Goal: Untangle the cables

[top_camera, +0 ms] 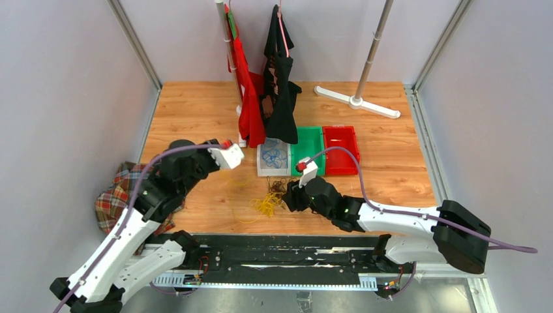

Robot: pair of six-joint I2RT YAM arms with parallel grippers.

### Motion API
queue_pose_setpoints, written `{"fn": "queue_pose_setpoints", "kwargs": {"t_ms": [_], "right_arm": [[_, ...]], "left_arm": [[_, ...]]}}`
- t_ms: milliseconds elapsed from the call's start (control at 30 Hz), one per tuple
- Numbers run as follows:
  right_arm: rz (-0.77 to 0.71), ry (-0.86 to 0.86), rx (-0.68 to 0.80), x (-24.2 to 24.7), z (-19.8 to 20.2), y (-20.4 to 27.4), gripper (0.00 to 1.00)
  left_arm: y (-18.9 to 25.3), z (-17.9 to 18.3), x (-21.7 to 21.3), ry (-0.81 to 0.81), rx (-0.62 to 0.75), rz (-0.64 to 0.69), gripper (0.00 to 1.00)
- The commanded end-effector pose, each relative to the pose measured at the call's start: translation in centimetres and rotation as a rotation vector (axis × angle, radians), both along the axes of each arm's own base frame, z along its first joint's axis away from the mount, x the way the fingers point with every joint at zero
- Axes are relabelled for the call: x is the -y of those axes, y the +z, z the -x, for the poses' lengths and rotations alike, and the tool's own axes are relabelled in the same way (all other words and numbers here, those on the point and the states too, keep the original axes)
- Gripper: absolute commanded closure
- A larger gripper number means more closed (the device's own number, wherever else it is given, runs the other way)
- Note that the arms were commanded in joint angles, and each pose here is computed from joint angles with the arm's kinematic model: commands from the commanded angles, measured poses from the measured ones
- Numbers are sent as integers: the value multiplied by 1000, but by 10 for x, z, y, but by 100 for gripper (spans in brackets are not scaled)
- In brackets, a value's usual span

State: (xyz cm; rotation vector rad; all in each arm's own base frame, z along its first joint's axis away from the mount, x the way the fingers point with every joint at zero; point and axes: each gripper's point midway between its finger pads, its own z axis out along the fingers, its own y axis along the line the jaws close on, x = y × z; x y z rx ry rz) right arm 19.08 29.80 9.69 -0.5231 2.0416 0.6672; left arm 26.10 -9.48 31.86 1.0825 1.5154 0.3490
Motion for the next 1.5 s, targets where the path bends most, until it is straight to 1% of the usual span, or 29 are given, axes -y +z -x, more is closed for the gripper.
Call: {"fn": "queue_pose_setpoints", "kwargs": {"t_ms": [0, 67, 100, 133, 167, 233, 300, 367, 400, 467, 633, 733, 833, 967, 1067, 1167, 1233, 1333, 1367, 1400, 1467], "right_arm": [[-21, 30, 23, -11, 0, 17, 52], [-21, 32, 21, -12, 1, 17, 52], [-22, 34, 20, -13, 1, 17, 53], [-25, 36, 20, -13, 1, 18, 53], [-26, 37, 21, -14, 1, 19, 53], [-28, 37, 20, -14, 1, 19, 53], [-27, 35, 19, -14, 1, 19, 53], [-26, 33, 17, -14, 1, 19, 53], [-27, 28, 16, -13, 1, 19, 53], [-29, 24, 15, -13, 1, 20, 53], [-35, 13, 27, -11, -1, 26, 54], [-38, -3, 29, -9, -3, 28, 54], [-49, -16, 29, -8, -3, 29, 55], [-59, -22, 34, -6, -4, 31, 55], [-64, -25, 36, -6, -4, 32, 56], [-71, -20, 35, -6, -2, 33, 56], [-75, -12, 34, -7, -1, 34, 56], [-95, 6, 40, -9, 1, 39, 56], [-101, 17, 42, -10, 2, 41, 54], [-108, 26, 44, -12, 3, 43, 53], [-121, 48, 59, -16, 6, 51, 50]], "left_arm": [[-88, 13, -23, -35, -201, -299, 58], [-123, 21, -25, -91, -313, -384, 44], [-139, 28, -22, -140, -379, -418, 33], [-152, 37, -18, -196, -449, -432, 22], [-159, 48, -12, -247, -521, -421, 14], [-163, 66, 9, -349, -623, -330, 9], [-159, 83, 36, -457, -698, -202, 9], [-157, 104, 57, -578, -754, -118, 10], [-159, 113, 65, -628, -772, -106, 10], [-170, 126, 72, -698, -809, -125, 12], [-207, 142, 73, -774, -886, -238, 20], [-221, 137, 75, -782, -849, -272, 23], [-230, 126, 81, -768, -773, -297, 28], [-244, 114, 84, -751, -715, -345, 38], [-253, 99, 86, -683, -660, -356, 47], [-257, 95, 87, -678, -646, -364, 58], [-254, 91, 86, -652, -636, -366, 70], [-239, 79, 83, -589, -592, -364, 94], [-231, 77, 84, -581, -579, -356, 98], [-222, 76, 85, -581, -568, -345, 99], [-196, 76, 91, -574, -545, -281, 99]]}}
